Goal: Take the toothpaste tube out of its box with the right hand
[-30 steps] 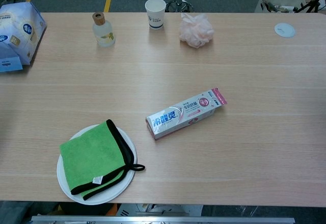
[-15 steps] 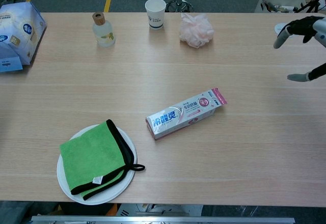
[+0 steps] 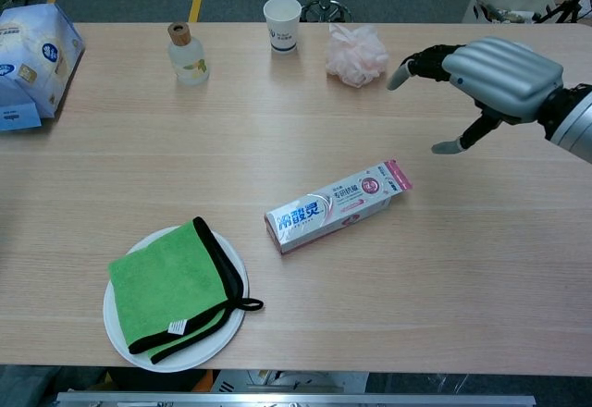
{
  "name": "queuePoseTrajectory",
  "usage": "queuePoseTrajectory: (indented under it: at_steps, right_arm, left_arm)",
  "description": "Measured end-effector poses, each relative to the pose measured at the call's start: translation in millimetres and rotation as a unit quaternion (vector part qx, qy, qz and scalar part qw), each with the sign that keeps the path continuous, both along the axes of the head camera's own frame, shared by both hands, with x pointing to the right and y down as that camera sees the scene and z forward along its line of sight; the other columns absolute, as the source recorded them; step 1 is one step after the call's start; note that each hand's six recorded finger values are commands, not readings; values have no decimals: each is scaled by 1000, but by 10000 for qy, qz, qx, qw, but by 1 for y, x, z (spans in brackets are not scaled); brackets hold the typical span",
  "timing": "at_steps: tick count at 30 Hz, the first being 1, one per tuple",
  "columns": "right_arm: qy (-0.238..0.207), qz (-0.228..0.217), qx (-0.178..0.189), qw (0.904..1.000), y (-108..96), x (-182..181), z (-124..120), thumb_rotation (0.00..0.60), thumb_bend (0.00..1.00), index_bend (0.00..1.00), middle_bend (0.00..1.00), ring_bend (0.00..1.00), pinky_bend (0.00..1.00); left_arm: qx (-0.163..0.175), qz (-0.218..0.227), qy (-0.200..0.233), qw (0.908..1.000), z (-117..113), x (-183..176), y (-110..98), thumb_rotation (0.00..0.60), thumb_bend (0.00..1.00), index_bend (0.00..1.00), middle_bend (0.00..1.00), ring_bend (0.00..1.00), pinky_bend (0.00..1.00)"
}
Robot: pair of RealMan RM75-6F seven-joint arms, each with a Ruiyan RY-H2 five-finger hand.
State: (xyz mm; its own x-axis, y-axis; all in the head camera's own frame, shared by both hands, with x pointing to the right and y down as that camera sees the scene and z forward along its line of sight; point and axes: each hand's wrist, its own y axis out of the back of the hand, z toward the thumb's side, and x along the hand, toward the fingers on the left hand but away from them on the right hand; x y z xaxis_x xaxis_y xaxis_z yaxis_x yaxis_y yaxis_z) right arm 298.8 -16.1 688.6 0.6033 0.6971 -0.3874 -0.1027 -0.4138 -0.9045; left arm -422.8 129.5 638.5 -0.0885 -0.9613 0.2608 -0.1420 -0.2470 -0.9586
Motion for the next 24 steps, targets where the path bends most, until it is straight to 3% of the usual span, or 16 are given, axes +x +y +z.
queuePoseTrajectory:
  at_steps: [13,19,24]
  right_arm:
    - [-159,-801,-598,9949,8,-67,29,600,0,236,220,179,318]
    - [61,-1378,-627,9885,15,-90,43,600,0,236,220,178,318]
    - [188,-1532,-745,9852,21,-97,57,600,0,236,220,178,318]
  left_arm:
    - [-73,-58,38,9999,4,-4,2,600,432,373,365,296,476]
    - [-93,-111,69,9999,6,-9,4,600,432,374,366,296,476]
    - [-113,-160,96,9998,7,-13,6,600,432,374,365,296,476]
